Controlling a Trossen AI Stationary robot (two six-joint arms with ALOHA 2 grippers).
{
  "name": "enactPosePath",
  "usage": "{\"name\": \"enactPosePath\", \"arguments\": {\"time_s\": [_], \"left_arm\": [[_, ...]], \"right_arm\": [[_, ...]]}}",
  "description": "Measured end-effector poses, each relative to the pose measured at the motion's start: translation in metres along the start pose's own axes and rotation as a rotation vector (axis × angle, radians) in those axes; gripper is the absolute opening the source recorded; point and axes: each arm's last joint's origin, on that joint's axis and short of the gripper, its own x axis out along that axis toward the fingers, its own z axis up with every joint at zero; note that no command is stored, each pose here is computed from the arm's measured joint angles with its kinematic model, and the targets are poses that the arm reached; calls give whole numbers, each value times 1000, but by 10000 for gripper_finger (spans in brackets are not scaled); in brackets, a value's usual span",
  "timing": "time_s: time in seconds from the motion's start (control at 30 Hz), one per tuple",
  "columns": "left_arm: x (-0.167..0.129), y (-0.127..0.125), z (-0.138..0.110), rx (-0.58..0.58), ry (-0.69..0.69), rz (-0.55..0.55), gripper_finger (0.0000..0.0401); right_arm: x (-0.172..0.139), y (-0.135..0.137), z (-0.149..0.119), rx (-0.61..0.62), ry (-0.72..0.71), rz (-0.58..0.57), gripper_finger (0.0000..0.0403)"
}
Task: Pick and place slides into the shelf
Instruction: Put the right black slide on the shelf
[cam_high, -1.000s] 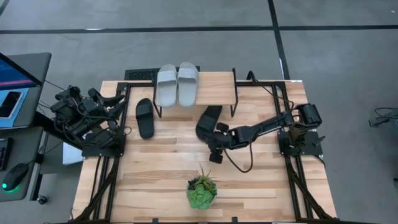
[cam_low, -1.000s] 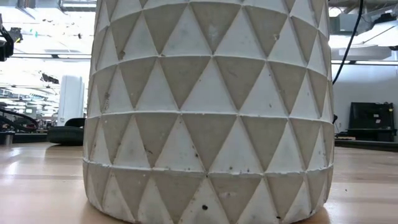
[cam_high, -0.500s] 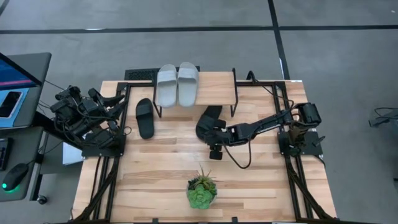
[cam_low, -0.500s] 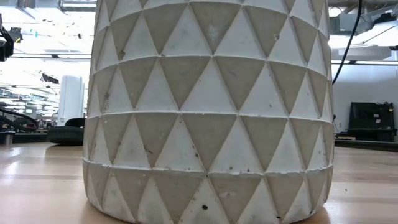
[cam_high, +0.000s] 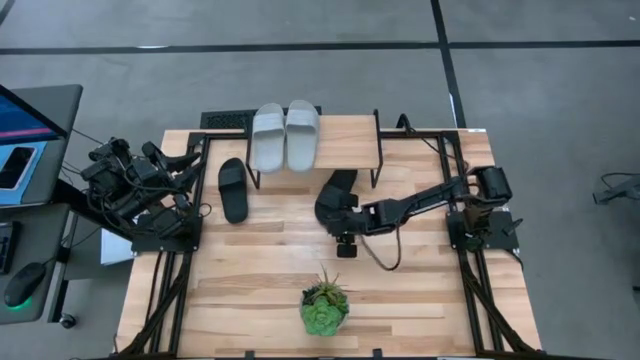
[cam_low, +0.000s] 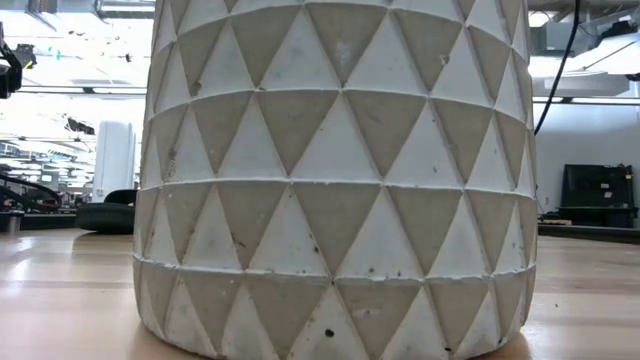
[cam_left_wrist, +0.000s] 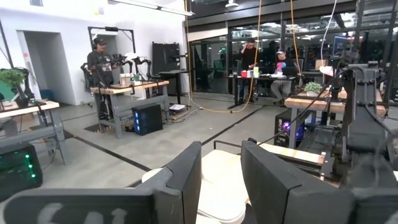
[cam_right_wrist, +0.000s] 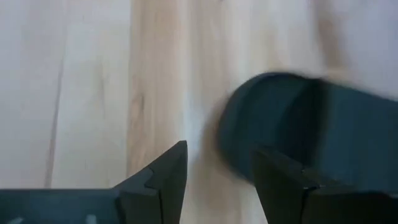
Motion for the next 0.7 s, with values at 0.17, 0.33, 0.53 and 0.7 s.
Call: {"name": "enactPosePath", "arguments": {"time_s": [0.17,0.33,0.53,0.7], "left_arm": [[0,0,0,2,0,0,103],[0,0,0,-1,5,3,103],[0,0,0,-1,6,3,103],[0,0,0,-1,9,6,103]], "right_arm": [[17,6,0,-26,87,7,171],[34,9,10,-40,136,-21,170],[45,11,18,-55,174,-55,163],[50,12,20,-65,211,-56,157]]}}
